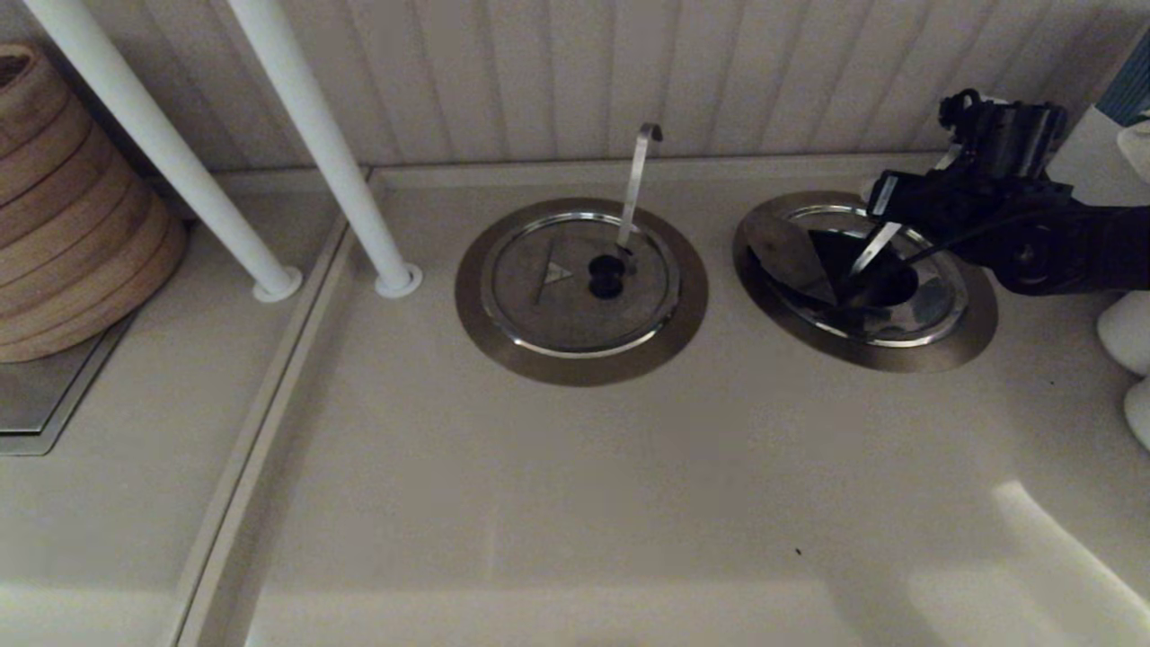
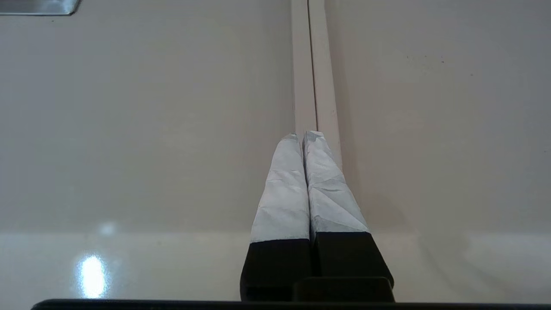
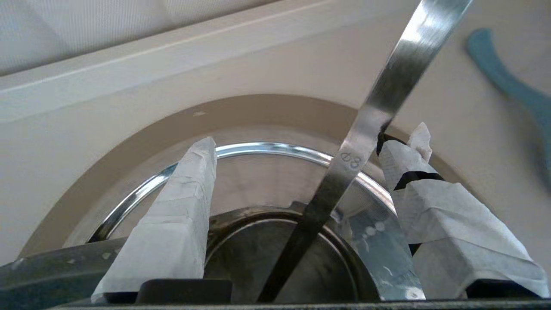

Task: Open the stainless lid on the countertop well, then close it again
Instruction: Stir with a spoon

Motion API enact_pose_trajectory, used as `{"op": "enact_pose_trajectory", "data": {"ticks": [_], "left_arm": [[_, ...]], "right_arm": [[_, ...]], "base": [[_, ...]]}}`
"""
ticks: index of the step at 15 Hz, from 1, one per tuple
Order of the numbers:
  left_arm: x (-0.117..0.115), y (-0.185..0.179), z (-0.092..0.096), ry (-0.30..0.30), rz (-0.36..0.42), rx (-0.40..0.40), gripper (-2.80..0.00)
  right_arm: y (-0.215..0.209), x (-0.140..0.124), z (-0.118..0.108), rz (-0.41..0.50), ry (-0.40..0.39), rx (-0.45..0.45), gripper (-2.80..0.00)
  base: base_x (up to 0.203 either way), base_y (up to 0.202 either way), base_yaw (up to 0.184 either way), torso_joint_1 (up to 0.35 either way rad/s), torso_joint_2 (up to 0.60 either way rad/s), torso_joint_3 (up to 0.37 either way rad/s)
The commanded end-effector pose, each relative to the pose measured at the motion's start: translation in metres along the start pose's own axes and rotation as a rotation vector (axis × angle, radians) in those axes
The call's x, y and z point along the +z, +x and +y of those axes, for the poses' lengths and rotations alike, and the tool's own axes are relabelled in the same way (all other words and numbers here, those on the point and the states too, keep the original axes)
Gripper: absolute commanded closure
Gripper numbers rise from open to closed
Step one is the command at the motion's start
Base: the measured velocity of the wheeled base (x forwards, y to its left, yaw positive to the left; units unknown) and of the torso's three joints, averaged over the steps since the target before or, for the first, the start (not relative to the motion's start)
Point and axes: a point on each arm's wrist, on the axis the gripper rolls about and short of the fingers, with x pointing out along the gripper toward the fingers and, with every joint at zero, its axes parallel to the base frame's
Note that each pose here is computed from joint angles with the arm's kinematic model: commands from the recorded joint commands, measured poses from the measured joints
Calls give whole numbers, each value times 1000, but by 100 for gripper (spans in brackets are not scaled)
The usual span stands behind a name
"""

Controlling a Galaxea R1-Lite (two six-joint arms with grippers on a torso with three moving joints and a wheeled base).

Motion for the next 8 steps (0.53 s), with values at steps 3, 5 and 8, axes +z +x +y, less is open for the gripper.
{"op": "enact_pose_trajectory", "data": {"ticks": [3,5,8], "left_arm": [[0,0,0,-1,1,-1,0],[0,0,0,0,1,0,0],[0,0,0,0,1,1,0]], "right_arm": [[-35,27,-4,29,-38,-6,-280],[-58,38,-6,65,-85,4,-280],[-95,49,2,80,-151,59,-280]], "base": [[0,0,0,0,0,0],[0,0,0,0,0,0],[0,0,0,0,0,0]]}}
